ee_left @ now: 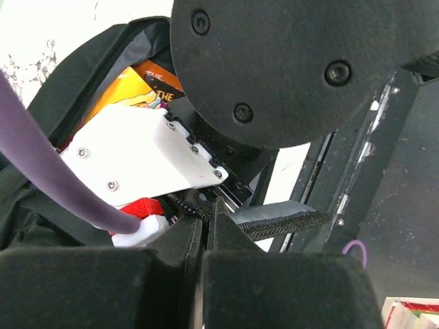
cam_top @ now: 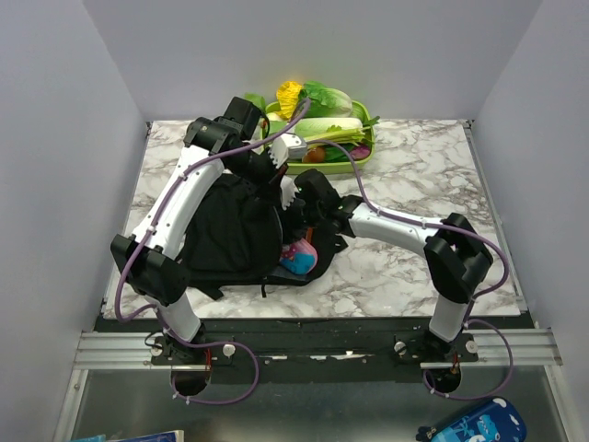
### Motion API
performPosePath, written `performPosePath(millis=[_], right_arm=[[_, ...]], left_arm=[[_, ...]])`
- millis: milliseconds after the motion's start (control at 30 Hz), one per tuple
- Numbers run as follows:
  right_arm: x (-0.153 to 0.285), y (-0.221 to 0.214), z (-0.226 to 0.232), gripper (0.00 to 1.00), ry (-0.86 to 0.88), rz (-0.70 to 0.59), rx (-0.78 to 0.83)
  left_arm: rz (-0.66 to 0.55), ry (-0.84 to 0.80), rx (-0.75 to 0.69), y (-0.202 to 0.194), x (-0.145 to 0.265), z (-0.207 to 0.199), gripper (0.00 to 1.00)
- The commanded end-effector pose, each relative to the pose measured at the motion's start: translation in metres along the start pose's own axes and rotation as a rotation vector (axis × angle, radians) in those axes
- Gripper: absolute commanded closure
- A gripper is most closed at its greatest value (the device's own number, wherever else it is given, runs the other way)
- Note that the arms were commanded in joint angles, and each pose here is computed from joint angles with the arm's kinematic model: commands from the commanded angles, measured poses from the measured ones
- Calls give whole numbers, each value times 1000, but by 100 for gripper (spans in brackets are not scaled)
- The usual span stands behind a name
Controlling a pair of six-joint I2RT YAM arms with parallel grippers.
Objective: Pack the student bag
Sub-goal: Place the stationery in the student bag.
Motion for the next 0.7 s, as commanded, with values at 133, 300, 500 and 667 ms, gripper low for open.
performPosePath(millis=[133,300,500,667], right_arm=[[-15,-28,30,80,238,132,249],[-17,-34,35,74,337,257,239],[-8,-57,-2,74,146,317,48],[3,-76,-35,77,-32,277,-140]], left_arm=[[-269,22,-149,38,32,6,100],[-269,24,-128,32,34,8,100],[-241,106,-134,24,49,12,100],[-223,126,-95,6,51,15,100]])
Point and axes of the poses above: each gripper's point midway between its finger pads, its own x axis back along the fingers, its own z axis along the line the jaws close on, y = z × x, the point moved 6 cm from there along x, back along the fingers, and after that the axes turned 13 degrees about -x, right-handed, at the moved point
